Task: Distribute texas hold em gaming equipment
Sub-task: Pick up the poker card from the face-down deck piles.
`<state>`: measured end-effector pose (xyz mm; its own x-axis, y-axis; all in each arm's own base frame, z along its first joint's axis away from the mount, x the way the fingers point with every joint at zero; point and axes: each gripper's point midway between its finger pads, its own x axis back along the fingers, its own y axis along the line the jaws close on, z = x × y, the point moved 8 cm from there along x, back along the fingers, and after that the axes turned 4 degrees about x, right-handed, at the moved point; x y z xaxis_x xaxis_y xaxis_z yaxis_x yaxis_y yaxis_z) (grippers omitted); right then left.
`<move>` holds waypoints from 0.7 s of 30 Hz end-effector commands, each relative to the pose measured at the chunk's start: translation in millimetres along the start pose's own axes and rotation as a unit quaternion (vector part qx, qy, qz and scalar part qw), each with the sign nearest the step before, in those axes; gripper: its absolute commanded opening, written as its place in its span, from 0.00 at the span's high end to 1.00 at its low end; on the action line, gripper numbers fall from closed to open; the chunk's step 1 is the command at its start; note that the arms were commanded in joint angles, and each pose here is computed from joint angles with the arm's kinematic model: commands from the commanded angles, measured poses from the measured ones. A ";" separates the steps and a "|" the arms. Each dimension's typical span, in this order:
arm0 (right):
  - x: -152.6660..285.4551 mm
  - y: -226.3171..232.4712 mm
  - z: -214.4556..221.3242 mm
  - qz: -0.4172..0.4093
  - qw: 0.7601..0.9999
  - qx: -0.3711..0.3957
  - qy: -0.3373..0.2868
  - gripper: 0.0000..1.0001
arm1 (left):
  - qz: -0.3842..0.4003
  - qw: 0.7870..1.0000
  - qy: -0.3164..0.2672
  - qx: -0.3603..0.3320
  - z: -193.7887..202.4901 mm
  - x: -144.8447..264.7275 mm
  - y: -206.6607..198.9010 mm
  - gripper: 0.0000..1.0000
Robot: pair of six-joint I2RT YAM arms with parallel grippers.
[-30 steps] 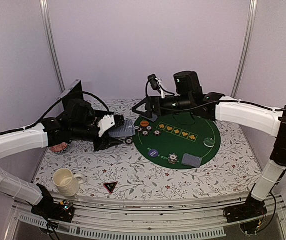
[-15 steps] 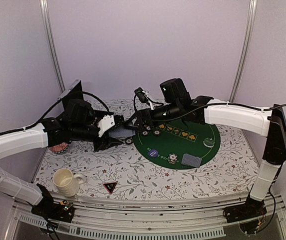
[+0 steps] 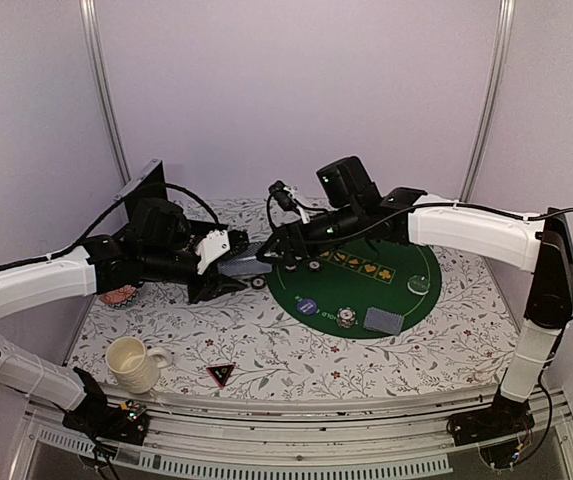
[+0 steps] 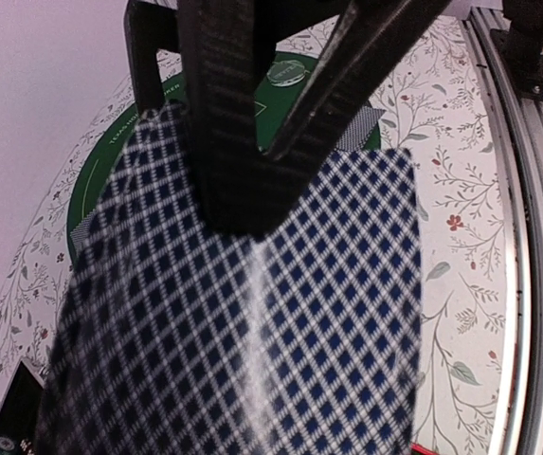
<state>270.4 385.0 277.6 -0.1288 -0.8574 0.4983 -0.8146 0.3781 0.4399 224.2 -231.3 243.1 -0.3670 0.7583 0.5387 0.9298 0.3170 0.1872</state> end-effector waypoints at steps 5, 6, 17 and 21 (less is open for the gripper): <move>16.6 11.9 -18.9 0.002 1.000 0.019 -0.008 0.52 | 0.001 1.000 -0.011 0.003 -3.1 -0.9 2.0 0.61; 17.3 12.5 -20.1 -0.001 1.000 0.019 -0.009 0.55 | 0.001 1.000 -0.011 0.003 -3.2 -0.8 2.0 0.61; 19.9 20.2 -24.7 -0.027 1.000 0.004 0.003 0.90 | 0.005 0.999 -0.021 0.031 -7.7 -1.9 6.7 0.61; 22.7 21.7 -27.7 -0.020 1.000 0.003 0.007 0.88 | 0.009 0.999 -0.031 0.039 -9.7 -0.5 7.8 0.61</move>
<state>265.6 384.4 306.4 -0.0884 -0.8643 0.4951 -0.8229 0.3435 0.4526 226.8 -232.2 240.0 -0.3551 0.7627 0.5406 0.9310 0.3408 0.1308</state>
